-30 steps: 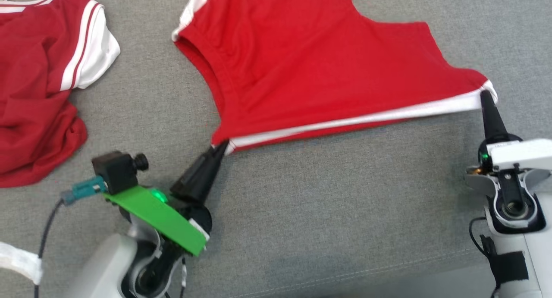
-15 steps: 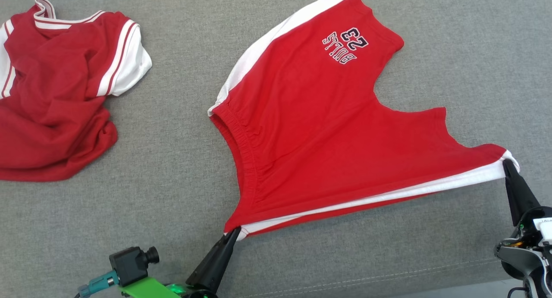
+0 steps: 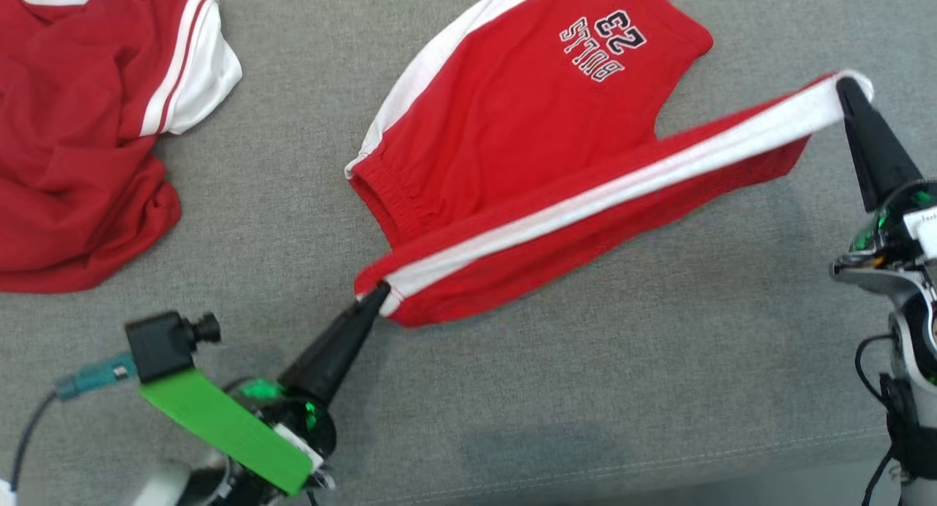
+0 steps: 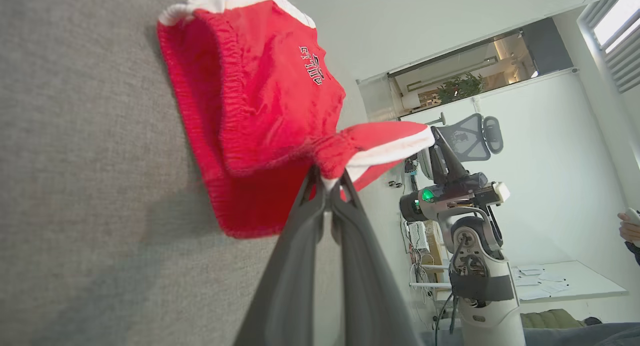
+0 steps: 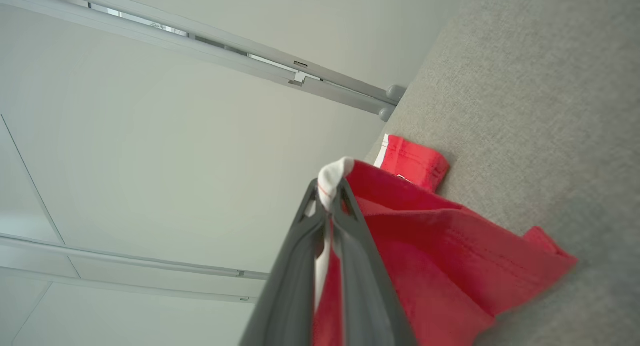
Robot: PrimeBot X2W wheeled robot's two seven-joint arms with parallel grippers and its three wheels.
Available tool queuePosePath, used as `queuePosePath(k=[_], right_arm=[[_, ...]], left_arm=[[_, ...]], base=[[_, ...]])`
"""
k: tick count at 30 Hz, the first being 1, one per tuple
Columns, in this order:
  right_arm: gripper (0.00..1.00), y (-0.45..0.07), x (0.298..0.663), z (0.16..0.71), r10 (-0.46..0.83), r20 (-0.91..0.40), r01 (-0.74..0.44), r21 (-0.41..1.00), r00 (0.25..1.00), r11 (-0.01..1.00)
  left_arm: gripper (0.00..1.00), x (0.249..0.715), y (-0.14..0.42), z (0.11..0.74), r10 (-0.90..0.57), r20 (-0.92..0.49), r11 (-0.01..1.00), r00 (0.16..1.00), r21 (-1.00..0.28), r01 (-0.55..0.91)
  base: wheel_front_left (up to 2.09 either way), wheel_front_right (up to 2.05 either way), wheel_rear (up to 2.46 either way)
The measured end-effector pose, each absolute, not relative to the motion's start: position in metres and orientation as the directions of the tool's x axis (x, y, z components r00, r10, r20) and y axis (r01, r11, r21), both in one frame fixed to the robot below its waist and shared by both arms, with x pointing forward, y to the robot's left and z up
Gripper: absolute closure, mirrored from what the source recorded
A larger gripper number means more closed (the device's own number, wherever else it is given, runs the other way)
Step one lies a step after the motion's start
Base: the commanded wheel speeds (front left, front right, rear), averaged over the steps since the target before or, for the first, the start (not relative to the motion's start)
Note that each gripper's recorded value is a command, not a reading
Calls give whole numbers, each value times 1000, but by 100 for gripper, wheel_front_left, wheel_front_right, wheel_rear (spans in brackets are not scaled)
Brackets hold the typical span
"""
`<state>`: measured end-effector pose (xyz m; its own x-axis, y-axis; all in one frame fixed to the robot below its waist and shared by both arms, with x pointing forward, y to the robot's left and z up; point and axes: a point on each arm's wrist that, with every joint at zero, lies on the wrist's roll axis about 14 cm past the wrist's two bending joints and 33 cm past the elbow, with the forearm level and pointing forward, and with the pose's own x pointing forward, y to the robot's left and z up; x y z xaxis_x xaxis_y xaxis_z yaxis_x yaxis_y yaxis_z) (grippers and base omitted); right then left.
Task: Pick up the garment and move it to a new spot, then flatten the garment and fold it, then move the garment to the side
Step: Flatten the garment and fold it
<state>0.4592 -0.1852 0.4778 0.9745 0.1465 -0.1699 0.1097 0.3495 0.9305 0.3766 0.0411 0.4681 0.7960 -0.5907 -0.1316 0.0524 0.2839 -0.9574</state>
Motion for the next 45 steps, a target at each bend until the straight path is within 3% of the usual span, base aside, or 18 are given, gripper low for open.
queuePosePath(k=[4, 13, 17, 23, 36, 37, 38, 39, 40, 45], right_arm=[[100, -172, 492, 486, 181, -139, 61, 921, 974, 384], [100, -157, 561, 464, 207, -149, 29, 871, 967, 490], [100, -145, 585, 449, 234, -164, 24, 861, 958, 508], [100, -121, 600, 394, 280, -293, 88, 818, 914, 569], [100, -84, 636, 390, 338, -291, 32, 797, 895, 603], [97, -83, 637, 390, 338, -295, 33, 795, 894, 606], [65, -83, 638, 389, 338, -298, 34, 792, 893, 609], [24, -82, 639, 389, 337, -300, 34, 790, 893, 612], [0, -81, 640, 389, 337, -302, 33, 786, 892, 617], [0, -76, 640, 388, 344, -312, 30, 777, 886, 628]], left_arm=[[100, 410, 52, 481, -594, -104, 331, 798, -936, 124], [100, 454, 55, 476, -629, -125, 357, 767, -923, 142], [100, 476, 66, 474, -617, -141, 458, 775, -865, 207], [100, 488, 79, 448, -588, -213, 502, 780, -852, 146], [100, 496, 83, 417, -557, -292, 514, 777, -857, 47], [78, 496, 82, 415, -556, -295, 513, 777, -858, 41], [56, 496, 83, 413, -553, -303, 516, 776, -856, 33], [24, 497, 84, 412, -546, -308, 518, 779, -855, 25], [0, 498, 85, 412, -540, -306, 519, 784, -855, 24], [0, 503, 92, 411, -514, -316, 576, 797, -816, 47]], base=[[0, 0, 0], [0, 0, 0], [0, 0, 0], [0, 0, 0], [0, 0, 0], [0, 0, 0], [0, 0, 0], [0, 0, 0], [0, 0, 0], [0, 0, 0]])
